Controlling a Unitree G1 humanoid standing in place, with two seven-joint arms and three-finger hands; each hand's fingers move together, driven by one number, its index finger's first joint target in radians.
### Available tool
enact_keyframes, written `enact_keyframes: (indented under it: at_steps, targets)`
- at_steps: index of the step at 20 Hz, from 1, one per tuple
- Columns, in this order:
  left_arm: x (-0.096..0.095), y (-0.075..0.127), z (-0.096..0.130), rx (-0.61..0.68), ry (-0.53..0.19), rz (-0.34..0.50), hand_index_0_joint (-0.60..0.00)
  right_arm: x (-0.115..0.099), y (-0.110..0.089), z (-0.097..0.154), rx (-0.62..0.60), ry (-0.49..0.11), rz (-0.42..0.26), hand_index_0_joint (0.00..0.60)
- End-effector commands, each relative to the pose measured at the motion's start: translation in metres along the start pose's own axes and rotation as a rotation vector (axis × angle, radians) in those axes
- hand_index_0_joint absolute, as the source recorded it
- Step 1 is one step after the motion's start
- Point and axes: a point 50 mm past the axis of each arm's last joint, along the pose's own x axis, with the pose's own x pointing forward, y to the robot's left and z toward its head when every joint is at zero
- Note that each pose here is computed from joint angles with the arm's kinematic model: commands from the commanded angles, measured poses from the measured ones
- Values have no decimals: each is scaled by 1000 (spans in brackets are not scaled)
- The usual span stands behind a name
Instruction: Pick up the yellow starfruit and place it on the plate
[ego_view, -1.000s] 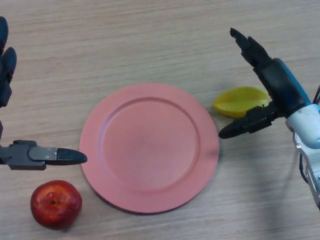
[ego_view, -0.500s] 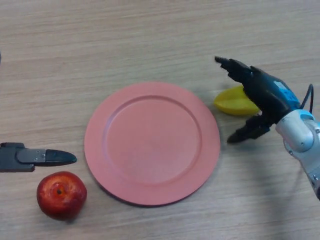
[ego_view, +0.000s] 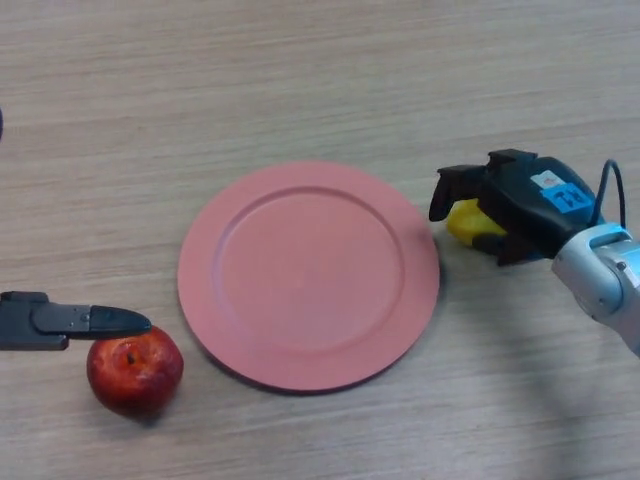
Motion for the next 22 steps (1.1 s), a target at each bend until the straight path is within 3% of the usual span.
enact_keyframes:
  at_steps: [1, 7, 9, 12, 15, 19, 21, 22]
  targets:
    - [2, 9, 29, 62, -190, 31, 0, 9, -61, 4, 58, -54, -274, 600]
    - [2, 6, 26, 40, -177, 16, 0, 7, -77, 36, 75, -151, -303, 600]
    - [3, 5, 26, 33, -167, 8, 0, 8, -75, 56, 98, -221, -288, 600]
    - [3, 5, 26, 28, -172, 5, 0, 8, -65, 91, 253, -317, -231, 600]
    - [4, 6, 25, 26, -161, 13, 0, 6, -46, 115, 371, -357, -129, 600]
    - [6, 3, 27, 29, -175, 46, 0, 9, -20, 130, 176, -480, -43, 600]
    - [7, 1, 27, 35, -186, 46, 0, 1, -8, 128, 360, -416, 83, 600]
    - [7, 1, 28, 33, -184, 48, 0, -3, -7, 127, 463, -346, 150, 600]
